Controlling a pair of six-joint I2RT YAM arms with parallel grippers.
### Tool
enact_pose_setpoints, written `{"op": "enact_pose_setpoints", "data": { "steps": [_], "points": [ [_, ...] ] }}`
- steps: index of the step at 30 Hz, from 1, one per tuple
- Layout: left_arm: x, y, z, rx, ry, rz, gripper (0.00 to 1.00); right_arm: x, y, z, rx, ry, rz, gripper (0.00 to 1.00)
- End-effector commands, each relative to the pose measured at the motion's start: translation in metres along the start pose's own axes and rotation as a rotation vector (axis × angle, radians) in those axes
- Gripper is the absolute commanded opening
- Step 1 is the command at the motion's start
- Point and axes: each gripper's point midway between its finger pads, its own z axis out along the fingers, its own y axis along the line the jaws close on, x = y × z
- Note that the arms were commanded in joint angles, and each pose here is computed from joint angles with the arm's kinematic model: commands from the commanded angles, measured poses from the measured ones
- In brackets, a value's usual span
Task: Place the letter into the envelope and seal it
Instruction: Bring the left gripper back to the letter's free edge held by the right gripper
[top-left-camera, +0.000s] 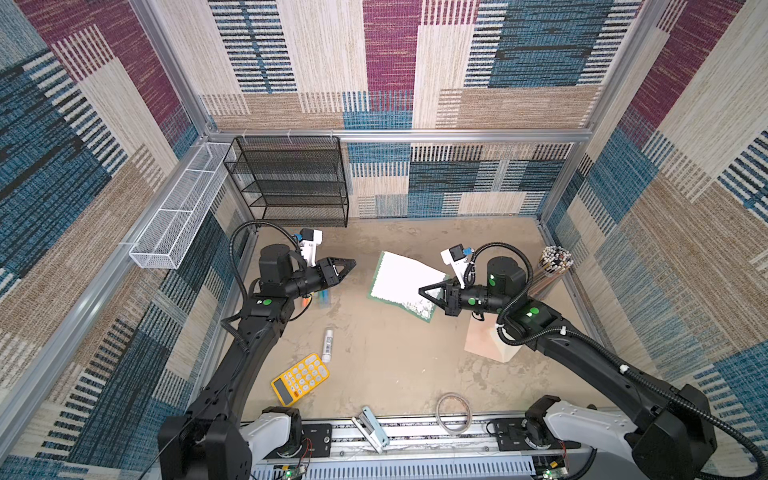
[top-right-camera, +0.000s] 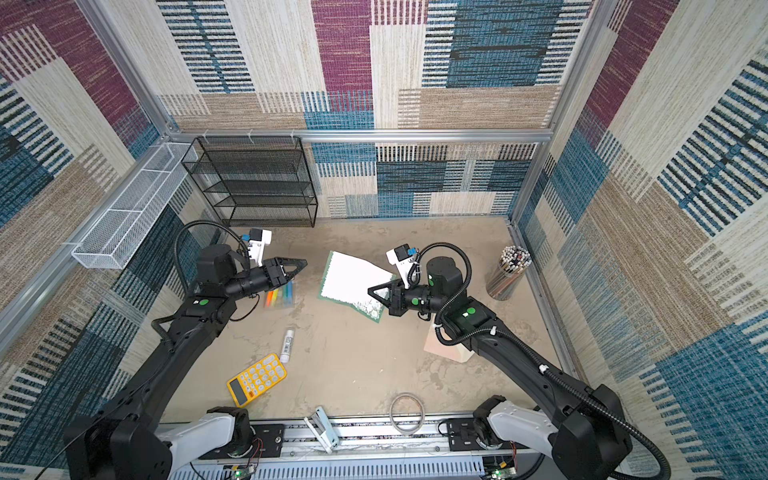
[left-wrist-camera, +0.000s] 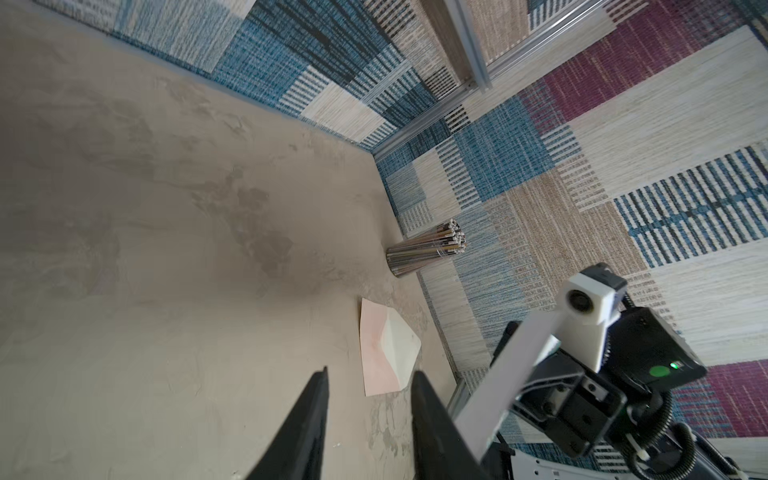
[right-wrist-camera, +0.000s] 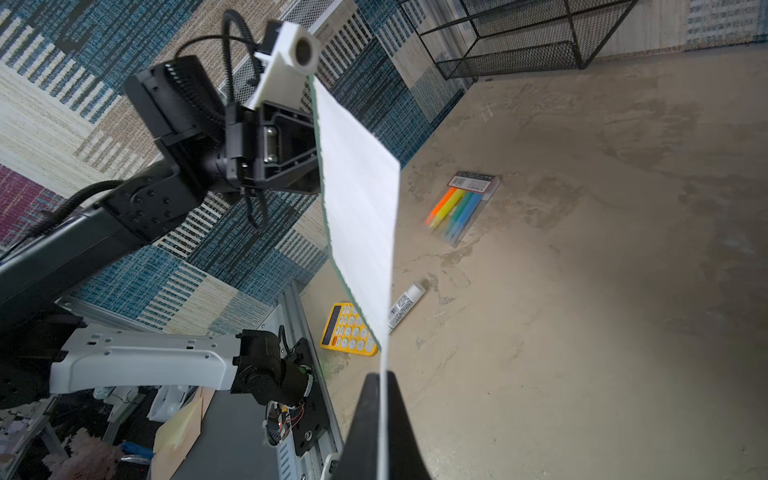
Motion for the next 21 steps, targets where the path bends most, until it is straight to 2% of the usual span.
{"op": "enact_pose_setpoints", "data": {
  "steps": [1,4,10,14,21],
  "points": [
    [0.001,-0.014,0.013,0.161,0.058,-0.057,0.34,-0.001,0.012,-0.002,-0.048,0.016,-0.025,0.00],
    [0.009,-0.030,0.019,0.257,0.112,-0.038,0.35,-0.001,0.011,-0.002,-0.045,0.016,-0.023,0.00],
    [0.034,-0.078,0.020,0.385,0.207,0.090,0.46,-0.003,0.008,0.005,-0.052,0.017,-0.004,0.00],
    [0.051,-0.090,0.022,0.424,0.256,0.111,0.53,-0.007,0.006,0.008,-0.058,0.010,0.002,0.00],
    [0.069,-0.095,0.031,0.437,0.307,0.113,0.59,-0.008,0.007,0.012,-0.077,0.008,0.011,0.00]
  ]
}}
